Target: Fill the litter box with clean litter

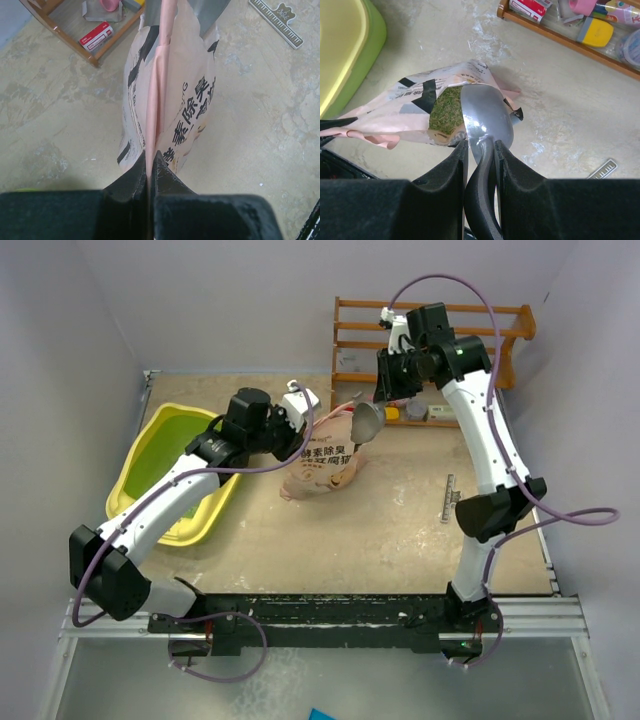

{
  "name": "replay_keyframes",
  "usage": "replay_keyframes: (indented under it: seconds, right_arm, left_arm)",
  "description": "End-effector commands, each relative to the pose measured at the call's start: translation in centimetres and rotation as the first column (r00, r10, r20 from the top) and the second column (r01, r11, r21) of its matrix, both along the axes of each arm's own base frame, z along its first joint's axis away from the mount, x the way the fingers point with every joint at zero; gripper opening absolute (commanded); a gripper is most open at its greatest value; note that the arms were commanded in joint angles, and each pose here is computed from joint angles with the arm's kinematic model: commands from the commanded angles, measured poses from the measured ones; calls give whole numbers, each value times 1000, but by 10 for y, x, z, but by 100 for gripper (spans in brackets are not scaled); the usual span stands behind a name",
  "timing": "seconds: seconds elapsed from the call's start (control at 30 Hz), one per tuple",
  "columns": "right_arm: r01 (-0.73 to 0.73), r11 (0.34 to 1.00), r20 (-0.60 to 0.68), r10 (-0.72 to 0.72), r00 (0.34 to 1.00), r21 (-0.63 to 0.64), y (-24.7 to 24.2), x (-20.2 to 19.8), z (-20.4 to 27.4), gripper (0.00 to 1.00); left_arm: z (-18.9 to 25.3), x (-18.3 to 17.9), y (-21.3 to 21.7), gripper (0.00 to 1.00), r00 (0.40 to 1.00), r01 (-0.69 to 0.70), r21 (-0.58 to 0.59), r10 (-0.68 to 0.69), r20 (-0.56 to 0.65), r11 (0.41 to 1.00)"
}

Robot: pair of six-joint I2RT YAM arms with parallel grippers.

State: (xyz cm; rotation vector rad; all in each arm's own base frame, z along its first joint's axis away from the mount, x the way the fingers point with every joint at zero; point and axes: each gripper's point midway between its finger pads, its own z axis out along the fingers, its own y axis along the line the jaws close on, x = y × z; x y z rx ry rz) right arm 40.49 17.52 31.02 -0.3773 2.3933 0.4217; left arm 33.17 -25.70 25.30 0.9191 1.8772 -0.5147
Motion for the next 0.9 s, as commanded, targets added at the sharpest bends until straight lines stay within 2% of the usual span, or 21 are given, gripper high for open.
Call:
replay_keyframes:
  seconds: [0.0, 0.2, 0.6, 0.87]
  right_arm:
    - [-32, 998, 33, 33, 999, -50, 6, -5, 4, 0]
    - [-58, 998, -24, 57, 998, -15, 17, -12, -24, 0]
    - [-45, 999, -62, 43, 997, -31, 26, 16, -64, 0]
    - [-64, 998, -88, 63, 994, 2, 34, 15, -87, 0]
  left_arm:
    - [81, 9, -14, 0, 979, 35, -174, 1, 204, 984]
    - [72, 14, -19, 0, 982, 42, -170, -10, 188, 985]
    - [69, 12, -17, 0, 984, 28, -175, 4, 180, 984]
    - [61, 9, -17, 0, 987, 26, -181, 4, 162, 983]
